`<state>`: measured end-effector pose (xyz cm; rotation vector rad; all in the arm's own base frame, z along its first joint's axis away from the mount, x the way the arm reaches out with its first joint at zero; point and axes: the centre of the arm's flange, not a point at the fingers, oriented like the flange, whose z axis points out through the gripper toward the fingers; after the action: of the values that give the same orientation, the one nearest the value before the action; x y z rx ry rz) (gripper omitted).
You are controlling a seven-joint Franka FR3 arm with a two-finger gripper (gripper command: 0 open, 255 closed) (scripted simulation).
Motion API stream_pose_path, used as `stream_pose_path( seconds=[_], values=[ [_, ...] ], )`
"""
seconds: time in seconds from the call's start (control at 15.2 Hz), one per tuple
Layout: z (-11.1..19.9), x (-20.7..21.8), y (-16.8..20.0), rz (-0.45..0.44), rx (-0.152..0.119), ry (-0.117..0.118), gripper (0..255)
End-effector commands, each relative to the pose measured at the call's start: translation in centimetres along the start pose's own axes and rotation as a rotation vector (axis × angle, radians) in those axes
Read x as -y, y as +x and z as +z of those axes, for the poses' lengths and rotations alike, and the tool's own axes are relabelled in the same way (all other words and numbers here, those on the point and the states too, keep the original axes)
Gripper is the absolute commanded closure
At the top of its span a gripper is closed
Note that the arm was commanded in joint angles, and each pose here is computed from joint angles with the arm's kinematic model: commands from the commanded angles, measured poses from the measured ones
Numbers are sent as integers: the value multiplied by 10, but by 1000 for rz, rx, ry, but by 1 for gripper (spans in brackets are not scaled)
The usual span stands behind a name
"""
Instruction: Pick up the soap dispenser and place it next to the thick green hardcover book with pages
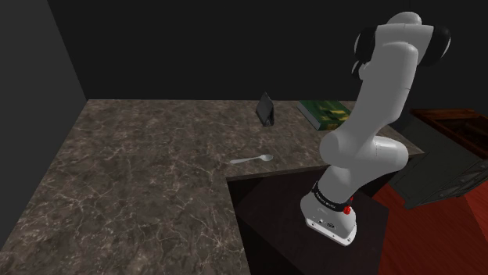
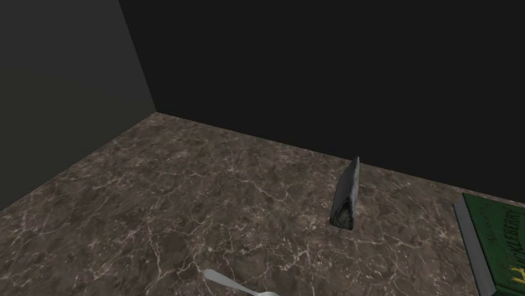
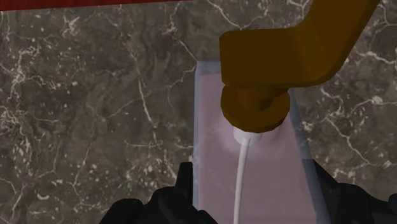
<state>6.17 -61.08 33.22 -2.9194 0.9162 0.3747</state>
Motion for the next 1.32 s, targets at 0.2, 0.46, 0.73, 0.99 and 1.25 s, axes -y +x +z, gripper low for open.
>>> stream_pose_path(
  seconds=[0.2,0.46,0.73,0.99,1.25],
  values=[
    [4,3,3,-5,5,6,255],
    [5,6,3,-6,5,6,0],
    [-9,3,3,-5,5,6,0],
    [-46,3,3,-5,5,6,0],
    [-46,3,3,-5,5,6,0]
  ],
)
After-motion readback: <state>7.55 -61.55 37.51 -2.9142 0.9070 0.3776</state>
